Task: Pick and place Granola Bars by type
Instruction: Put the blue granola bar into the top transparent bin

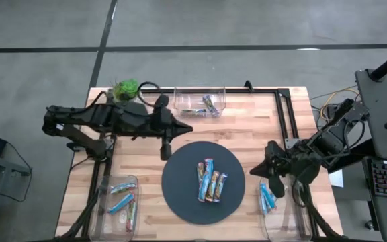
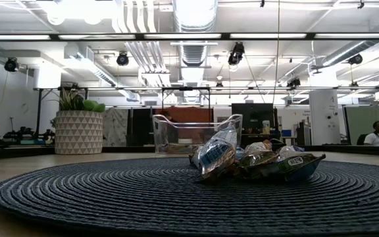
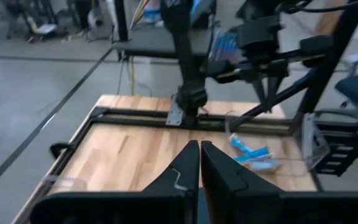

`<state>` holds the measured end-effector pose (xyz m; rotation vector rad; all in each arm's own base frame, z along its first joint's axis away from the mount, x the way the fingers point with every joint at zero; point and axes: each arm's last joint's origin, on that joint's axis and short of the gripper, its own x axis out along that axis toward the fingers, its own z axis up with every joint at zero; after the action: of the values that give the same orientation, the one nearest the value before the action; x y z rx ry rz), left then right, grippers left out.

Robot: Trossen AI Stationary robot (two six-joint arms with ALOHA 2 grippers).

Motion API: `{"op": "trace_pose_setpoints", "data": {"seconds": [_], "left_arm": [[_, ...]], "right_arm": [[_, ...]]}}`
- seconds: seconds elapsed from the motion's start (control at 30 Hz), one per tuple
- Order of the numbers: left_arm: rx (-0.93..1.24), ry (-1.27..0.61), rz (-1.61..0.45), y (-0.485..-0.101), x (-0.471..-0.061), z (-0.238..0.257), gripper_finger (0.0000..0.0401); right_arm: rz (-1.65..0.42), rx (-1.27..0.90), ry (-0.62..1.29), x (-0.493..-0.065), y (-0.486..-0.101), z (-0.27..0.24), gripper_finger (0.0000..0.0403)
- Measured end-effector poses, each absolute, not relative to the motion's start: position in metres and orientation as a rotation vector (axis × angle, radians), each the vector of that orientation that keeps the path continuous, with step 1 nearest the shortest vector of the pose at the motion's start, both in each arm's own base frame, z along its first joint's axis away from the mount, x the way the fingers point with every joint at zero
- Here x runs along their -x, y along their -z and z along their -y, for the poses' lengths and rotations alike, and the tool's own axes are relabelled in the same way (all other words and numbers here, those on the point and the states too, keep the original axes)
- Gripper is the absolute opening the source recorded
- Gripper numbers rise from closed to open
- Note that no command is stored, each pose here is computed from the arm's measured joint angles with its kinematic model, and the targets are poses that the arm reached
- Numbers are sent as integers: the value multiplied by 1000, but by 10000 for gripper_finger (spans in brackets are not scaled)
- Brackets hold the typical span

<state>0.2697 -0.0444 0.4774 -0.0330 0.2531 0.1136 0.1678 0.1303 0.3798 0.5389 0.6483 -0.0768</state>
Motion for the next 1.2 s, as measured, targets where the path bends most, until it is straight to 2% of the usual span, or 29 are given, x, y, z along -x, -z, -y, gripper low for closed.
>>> {"op": "trace_pose_setpoints", "data": {"seconds": [0.2, 0.43, 0.7, 1.2], "left_arm": [[71, -80, -107, -461, -251, 46, 0], [114, -39, -2, -438, -229, 42, 0], [132, -30, -10, -432, -213, 39, 0], [172, 13, -44, -432, -212, 40, 5]], "right_arm": [[-588, -437, 14, -174, -385, -130, 8], [-568, -443, 30, -179, -387, -126, 8], [-540, -439, 53, -185, -389, -118, 8], [-534, -449, 96, -191, -388, -109, 8]]}}
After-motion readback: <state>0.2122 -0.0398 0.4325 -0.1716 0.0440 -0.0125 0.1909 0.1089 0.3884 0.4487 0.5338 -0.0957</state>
